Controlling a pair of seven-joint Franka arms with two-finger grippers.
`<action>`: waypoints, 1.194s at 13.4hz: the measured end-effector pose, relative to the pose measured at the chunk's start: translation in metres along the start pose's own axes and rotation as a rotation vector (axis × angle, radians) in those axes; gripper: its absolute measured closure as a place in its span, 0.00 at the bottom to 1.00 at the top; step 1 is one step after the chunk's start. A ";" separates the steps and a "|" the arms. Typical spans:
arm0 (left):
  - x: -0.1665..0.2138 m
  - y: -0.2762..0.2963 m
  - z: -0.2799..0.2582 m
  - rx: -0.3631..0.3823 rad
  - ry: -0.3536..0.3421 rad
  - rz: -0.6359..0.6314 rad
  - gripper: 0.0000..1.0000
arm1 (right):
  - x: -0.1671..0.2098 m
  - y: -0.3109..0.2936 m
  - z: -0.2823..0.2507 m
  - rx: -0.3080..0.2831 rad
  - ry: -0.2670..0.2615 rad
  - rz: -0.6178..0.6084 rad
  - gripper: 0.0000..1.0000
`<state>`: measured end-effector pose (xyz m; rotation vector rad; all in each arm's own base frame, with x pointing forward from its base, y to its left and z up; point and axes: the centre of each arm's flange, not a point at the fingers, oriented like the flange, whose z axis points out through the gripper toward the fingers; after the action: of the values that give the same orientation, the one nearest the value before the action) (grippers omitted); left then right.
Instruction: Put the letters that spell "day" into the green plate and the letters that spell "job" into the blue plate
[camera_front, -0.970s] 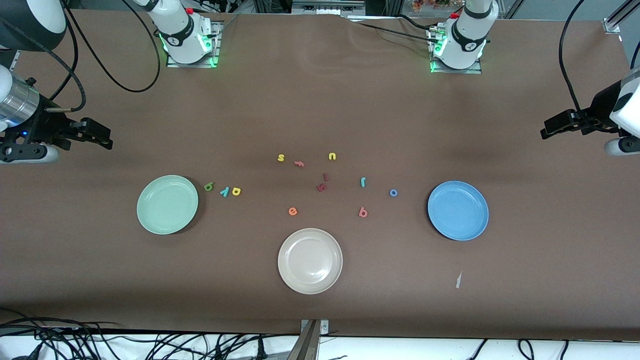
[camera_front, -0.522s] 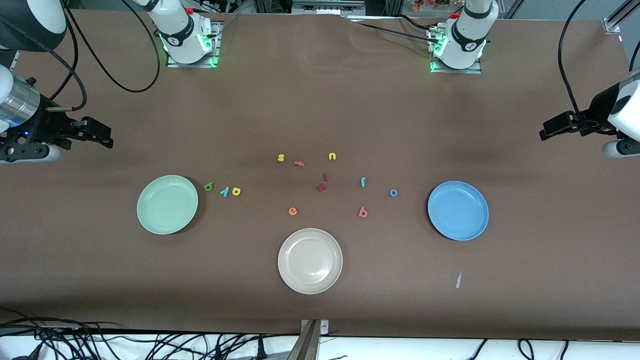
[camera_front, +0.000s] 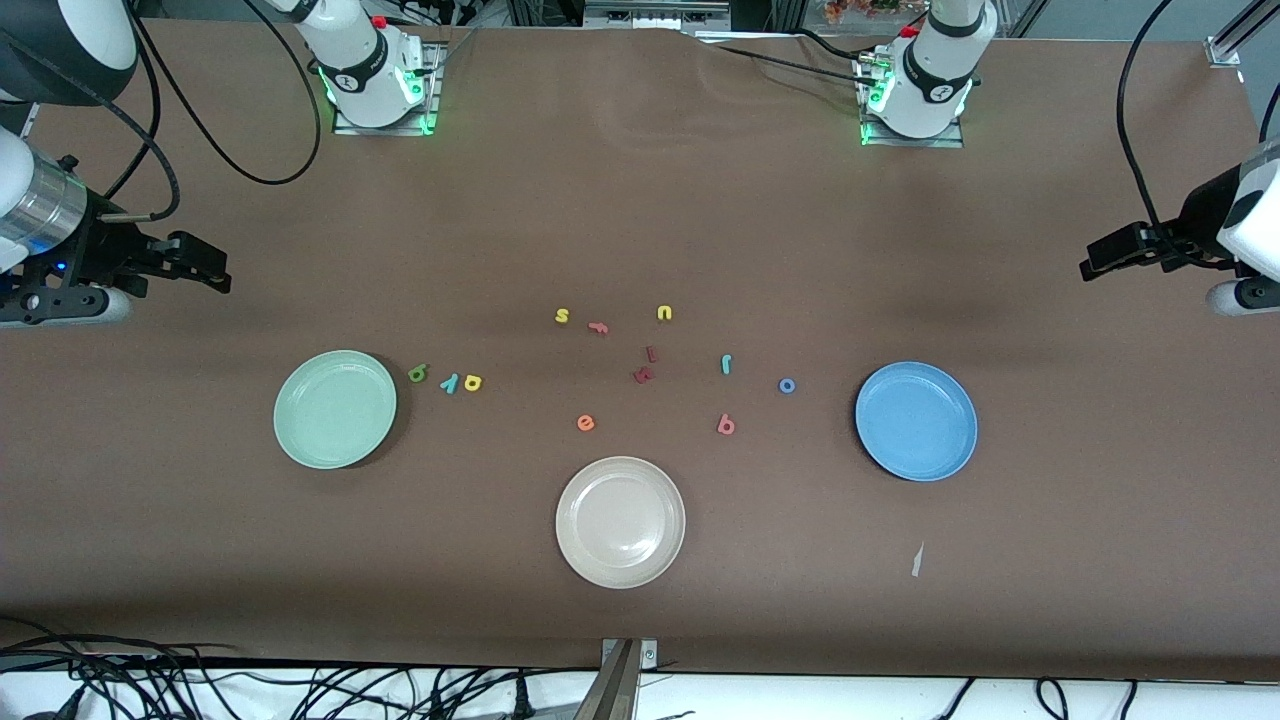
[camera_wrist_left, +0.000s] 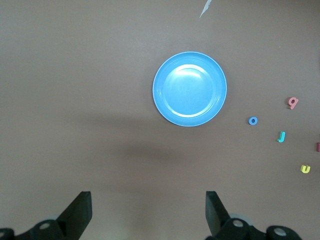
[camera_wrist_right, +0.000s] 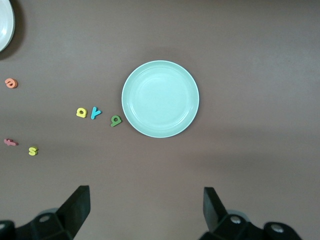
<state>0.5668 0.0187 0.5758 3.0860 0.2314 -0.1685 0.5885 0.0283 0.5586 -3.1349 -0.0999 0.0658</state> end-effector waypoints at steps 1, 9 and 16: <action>0.000 0.000 0.000 0.000 0.000 0.000 0.00 | 0.000 0.000 0.000 0.000 0.000 0.000 0.00; 0.000 0.000 0.000 0.000 0.000 0.000 0.00 | 0.000 0.000 0.001 0.000 -0.005 -0.001 0.00; 0.000 0.000 0.000 0.000 0.000 0.000 0.00 | -0.001 0.000 0.003 0.000 -0.011 -0.001 0.00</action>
<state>0.5668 0.0187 0.5758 3.0860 0.2313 -0.1683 0.5874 0.0283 0.5561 -3.1346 -0.1020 0.0832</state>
